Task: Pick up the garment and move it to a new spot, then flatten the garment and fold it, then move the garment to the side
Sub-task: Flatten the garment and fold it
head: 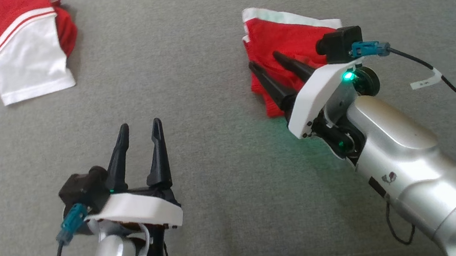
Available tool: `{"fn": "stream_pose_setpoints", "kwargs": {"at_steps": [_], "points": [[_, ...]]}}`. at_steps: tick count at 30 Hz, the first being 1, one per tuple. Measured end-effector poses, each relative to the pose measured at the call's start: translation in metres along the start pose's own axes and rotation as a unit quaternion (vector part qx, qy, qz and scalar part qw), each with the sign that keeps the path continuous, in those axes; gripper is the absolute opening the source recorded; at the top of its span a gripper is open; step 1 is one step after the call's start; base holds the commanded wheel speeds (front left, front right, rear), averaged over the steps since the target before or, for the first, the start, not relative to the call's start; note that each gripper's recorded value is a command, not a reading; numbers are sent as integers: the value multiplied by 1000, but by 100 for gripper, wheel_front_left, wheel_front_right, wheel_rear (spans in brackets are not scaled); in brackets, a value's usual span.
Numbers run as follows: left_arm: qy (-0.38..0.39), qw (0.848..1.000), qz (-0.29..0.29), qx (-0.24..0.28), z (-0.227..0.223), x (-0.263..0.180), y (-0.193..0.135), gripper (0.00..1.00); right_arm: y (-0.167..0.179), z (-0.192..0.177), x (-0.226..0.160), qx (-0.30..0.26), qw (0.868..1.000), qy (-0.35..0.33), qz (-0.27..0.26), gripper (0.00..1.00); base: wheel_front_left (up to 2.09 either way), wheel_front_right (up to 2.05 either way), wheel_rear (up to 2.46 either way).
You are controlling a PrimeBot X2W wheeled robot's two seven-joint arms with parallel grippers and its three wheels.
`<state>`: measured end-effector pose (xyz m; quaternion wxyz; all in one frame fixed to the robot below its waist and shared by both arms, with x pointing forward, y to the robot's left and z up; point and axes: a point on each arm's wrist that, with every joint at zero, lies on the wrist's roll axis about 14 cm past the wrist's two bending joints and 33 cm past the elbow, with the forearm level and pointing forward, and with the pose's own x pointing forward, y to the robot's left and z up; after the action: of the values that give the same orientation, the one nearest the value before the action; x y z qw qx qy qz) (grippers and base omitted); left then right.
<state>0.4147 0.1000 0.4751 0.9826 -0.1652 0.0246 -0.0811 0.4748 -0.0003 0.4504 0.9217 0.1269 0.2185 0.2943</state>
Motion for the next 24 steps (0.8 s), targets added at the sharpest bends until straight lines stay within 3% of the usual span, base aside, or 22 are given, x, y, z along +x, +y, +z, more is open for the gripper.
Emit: {"fn": "stream_pose_setpoints", "kwargs": {"at_steps": [7,13,17,18,19,23,24], "points": [[5,1000,-22,-3,-4,3,-15,100,-3,24,-12,-5,999,-53,1,100,0,0,0],[9,999,-39,-8,-7,4,-27,100,-41,52,-33,-15,994,-104,-41,100,0,0,0],[12,999,-41,-13,-9,4,-29,100,-71,54,-44,-42,991,-101,-76,100,0,0,0],[13,999,-42,-13,-10,4,-29,100,-77,51,-46,-51,991,-95,-85,80,0,0,0],[15,999,-42,-13,-10,4,-29,100,-83,48,-47,-61,990,-87,-92,49,0,0,0],[19,999,-42,-13,-14,3,-29,100,-93,22,-46,-101,989,-27,-100,0,0,0,0],[20,999,-40,-13,-14,3,-28,100,-92,15,-45,-111,989,-12,-96,0,0,0,0]]}}
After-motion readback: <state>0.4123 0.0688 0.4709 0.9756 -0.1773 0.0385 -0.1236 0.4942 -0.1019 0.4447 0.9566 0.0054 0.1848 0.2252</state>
